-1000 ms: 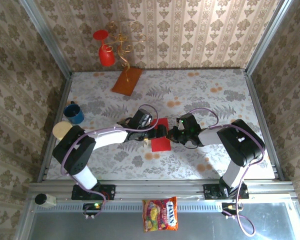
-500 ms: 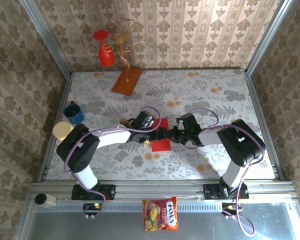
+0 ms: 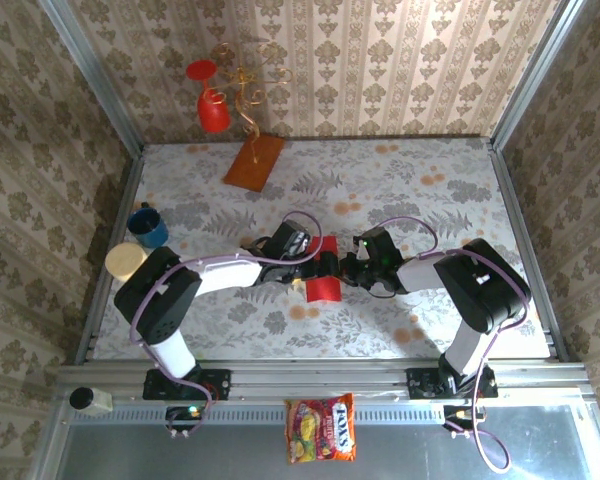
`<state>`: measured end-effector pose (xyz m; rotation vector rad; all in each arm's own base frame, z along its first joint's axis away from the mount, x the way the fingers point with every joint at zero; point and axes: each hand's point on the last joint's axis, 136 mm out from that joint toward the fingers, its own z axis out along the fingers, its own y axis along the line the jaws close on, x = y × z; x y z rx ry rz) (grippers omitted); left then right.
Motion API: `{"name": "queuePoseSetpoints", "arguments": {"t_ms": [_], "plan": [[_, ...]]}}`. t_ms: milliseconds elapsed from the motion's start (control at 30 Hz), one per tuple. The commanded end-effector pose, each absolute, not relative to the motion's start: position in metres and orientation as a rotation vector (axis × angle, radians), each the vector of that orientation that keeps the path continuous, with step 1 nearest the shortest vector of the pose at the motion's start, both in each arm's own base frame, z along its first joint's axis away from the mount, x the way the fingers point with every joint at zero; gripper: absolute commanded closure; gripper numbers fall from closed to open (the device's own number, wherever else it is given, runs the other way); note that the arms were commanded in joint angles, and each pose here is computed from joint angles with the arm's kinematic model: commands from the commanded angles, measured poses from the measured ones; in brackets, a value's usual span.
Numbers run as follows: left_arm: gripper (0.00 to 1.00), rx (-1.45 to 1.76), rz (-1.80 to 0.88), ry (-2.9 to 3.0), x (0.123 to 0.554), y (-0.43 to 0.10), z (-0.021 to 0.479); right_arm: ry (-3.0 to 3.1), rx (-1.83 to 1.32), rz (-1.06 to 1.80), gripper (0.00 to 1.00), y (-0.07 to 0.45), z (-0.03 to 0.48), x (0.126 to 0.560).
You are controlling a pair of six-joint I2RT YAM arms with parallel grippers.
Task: Fold a paper plane with a square sheet of paper (pick it up from the middle)
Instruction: Third fold the triangle at the center of the table.
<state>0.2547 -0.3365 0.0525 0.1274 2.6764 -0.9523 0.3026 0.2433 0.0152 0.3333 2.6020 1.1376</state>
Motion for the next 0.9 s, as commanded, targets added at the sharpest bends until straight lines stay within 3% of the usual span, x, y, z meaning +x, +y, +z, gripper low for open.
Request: {"name": "queuePoseSetpoints", "arguments": {"t_ms": [0,633,867], "plan": [[0.0,0.153,-1.13,2.55,0.257,-0.353,0.082,2.737,0.408,1.029,1.0,0.228,-0.017,0.278],[0.0,0.073,-1.324,2.404,0.277,-0.339,0.084,2.741,0.407,1.019,1.0,0.227,-0.017,0.277],[0.13,0.121,-1.316,2.442,0.28,-0.332,0.066,2.75,0.399,1.014,1.0,0.227,-0.018,0.277]]}}
